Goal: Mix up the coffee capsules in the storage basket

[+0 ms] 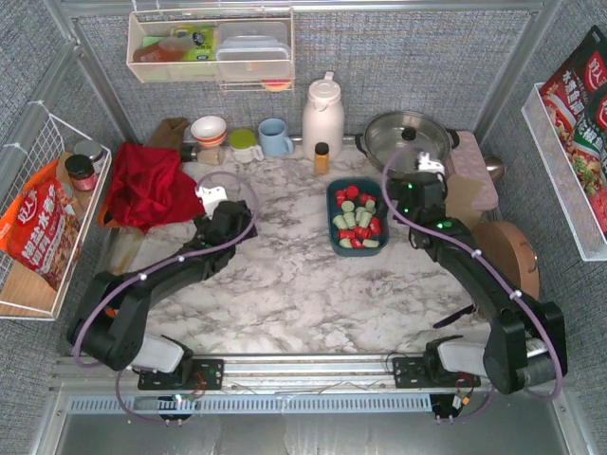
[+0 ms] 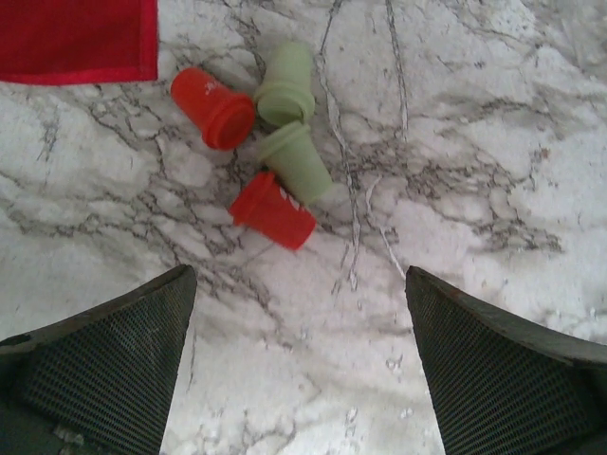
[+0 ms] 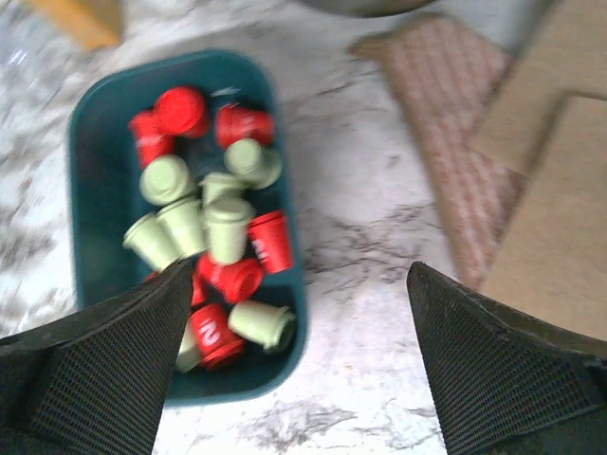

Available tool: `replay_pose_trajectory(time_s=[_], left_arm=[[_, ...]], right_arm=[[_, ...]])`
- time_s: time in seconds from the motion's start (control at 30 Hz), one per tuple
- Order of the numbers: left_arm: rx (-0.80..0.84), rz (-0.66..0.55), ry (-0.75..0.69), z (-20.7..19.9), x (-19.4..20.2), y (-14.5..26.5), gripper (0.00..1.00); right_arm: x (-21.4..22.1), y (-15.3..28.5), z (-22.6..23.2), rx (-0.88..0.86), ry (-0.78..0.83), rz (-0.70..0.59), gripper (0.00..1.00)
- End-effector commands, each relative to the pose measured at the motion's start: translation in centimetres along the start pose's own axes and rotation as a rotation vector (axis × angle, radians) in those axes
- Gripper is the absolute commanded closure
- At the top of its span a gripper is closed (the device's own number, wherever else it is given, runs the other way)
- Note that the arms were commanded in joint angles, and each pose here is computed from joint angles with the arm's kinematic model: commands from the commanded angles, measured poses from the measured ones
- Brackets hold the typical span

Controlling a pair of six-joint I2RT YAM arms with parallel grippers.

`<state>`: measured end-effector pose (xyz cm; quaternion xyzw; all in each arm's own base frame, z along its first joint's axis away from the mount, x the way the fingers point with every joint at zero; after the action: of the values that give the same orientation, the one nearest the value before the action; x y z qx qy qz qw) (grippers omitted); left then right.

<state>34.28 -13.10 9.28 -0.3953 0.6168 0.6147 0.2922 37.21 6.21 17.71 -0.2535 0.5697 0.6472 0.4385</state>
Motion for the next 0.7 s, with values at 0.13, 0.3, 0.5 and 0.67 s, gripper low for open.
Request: replay_pose_trajectory(time_s=[0.13,0.3,0.5,0.67], left_arm=[[-0.023,0.081,0.071,0.0,-0.6,-3.9,0.08],[-0.045,0.131,0.065,0.4,0.0,-5.6,0.19],[-0.061,0.218,0.057,1.2,2.0,-6.7,0.24],[-0.090,0.272,0.057,1.6,3.3,-7.3,0.27]], right_arm=[[-1.9,0.7,-1.7,0.013,-0.141,-0.113,0.04],[-2.2,1.1,-0.9,-0.033,-0.133,-0.116,0.08],[-2.3,1.3,-0.2,-0.080,-0.133,-0.115,0.12],[-2.2,1.3,0.2,-0.100,-0.134,-0.108,0.13]])
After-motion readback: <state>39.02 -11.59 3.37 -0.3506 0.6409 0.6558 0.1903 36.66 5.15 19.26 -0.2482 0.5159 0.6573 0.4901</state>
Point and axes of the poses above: each gripper's point midway between its finger pads, its own y axis back along the fingers, its own z axis along the line the jaws close on, x = y × z, the point moved 1 cm from there along y, back along the fingers, and after that the axes turned 6 degrees about -y, right-handed, at the moved point
